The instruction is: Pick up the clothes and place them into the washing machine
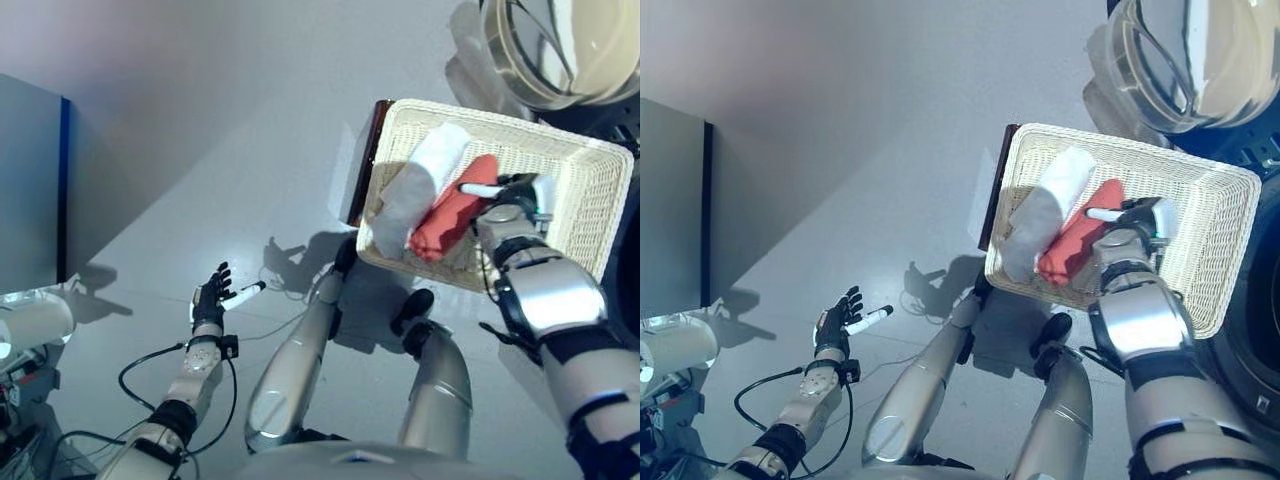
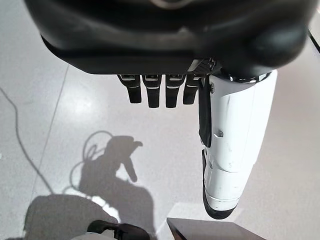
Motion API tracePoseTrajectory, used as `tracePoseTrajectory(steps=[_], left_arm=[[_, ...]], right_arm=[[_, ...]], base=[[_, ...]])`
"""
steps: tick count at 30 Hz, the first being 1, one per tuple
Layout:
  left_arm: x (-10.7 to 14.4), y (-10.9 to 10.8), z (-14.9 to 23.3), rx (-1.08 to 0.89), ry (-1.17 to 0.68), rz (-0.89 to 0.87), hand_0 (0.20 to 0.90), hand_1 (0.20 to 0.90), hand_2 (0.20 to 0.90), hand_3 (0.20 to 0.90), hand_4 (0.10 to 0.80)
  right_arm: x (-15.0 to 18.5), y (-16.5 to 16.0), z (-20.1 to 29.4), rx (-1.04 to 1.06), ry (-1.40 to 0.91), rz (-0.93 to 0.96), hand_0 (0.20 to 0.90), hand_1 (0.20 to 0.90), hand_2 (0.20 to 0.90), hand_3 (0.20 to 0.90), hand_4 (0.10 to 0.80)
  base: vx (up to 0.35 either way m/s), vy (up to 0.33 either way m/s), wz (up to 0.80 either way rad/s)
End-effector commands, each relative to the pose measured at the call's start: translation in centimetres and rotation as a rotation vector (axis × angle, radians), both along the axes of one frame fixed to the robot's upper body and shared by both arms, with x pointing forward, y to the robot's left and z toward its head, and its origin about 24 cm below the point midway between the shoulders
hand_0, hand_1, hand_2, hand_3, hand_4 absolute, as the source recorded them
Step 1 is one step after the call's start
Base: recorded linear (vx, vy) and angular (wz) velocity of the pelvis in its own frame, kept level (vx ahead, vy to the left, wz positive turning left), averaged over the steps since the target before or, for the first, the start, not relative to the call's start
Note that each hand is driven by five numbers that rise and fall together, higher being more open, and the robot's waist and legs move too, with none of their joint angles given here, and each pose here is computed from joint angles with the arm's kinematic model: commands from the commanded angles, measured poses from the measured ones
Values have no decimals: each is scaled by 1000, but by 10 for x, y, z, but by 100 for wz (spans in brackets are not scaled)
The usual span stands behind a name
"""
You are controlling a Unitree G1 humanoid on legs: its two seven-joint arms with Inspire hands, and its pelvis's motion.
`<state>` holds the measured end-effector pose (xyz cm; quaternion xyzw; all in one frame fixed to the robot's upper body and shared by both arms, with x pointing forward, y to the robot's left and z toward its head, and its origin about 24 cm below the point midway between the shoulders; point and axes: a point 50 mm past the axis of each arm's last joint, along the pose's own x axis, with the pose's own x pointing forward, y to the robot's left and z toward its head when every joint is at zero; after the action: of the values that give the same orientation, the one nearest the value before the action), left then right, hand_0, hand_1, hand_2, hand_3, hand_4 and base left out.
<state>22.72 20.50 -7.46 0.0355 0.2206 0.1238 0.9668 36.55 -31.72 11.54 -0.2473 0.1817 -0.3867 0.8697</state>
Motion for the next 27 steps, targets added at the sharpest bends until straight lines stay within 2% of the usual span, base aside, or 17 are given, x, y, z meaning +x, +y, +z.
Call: tracePoseTrajectory(steps=[1, 2, 3, 4, 5, 7, 12, 13, 14, 15, 23, 27], left_arm=[[-11, 29, 2, 89, -1, 47, 900, 900, 900, 900, 800], [-16, 37, 1, 93, 7, 77, 900, 900, 900, 900, 800], [-15, 36, 1, 91, 6, 77, 900, 900, 900, 900, 800], [-19, 34, 0, 46, -7, 131, 900, 900, 900, 900, 800], [-19, 27, -4, 34, 9, 121, 900, 900, 900, 900, 800], [-28, 27, -18, 43, 90, 143, 900, 900, 900, 900, 800], [-30, 17, -23, 26, 109, 109, 900, 900, 900, 900, 800], [-29, 15, -22, 24, 101, 89, 900, 900, 900, 900, 800], [-30, 14, -22, 23, 100, 74, 900, 900, 900, 900, 800], [-31, 13, -22, 23, 103, 69, 900, 900, 900, 900, 800], [-37, 9, -25, 38, 114, 14, 900, 900, 900, 900, 800], [-35, 7, -21, 50, 85, 7, 900, 900, 900, 900, 800]], right_arm=[[-11, -40, 44, -153, -81, -111, 200, 200, 200, 200, 300], [-23, -64, 60, -208, -80, -140, 200, 200, 200, 200, 300], [-23, -64, 61, -210, -81, -140, 200, 200, 200, 200, 300], [-17, -31, 6, -186, -91, -57, 200, 200, 200, 200, 300], [-22, -29, -9, -150, -80, -63, 200, 200, 200, 200, 300], [-18, -30, 4, -163, -95, -84, 200, 200, 200, 200, 300], [-25, -37, -4, -171, -36, -106, 200, 200, 200, 200, 300], [-30, -43, -7, -160, -11, -117, 280, 280, 280, 280, 357], [-33, -47, -7, -158, 1, -128, 507, 507, 507, 507, 520], [-34, -48, -8, -155, 3, -136, 900, 900, 900, 900, 800], [-42, -48, -24, -111, 28, -148, 900, 900, 900, 900, 800], [-34, -30, -32, -300, 84, -40, 900, 900, 900, 900, 800]], base=[[-133, 51, -8], [-134, 52, -9], [-52, 45, -8], [68, 1, -8], [64, -4, -14], [-113, 36, -25], [-32, 16, -19], [-16, -8, -12], [-17, -14, -11], [-14, -9, -7], [-1, 1, 0], [0, 0, 0]])
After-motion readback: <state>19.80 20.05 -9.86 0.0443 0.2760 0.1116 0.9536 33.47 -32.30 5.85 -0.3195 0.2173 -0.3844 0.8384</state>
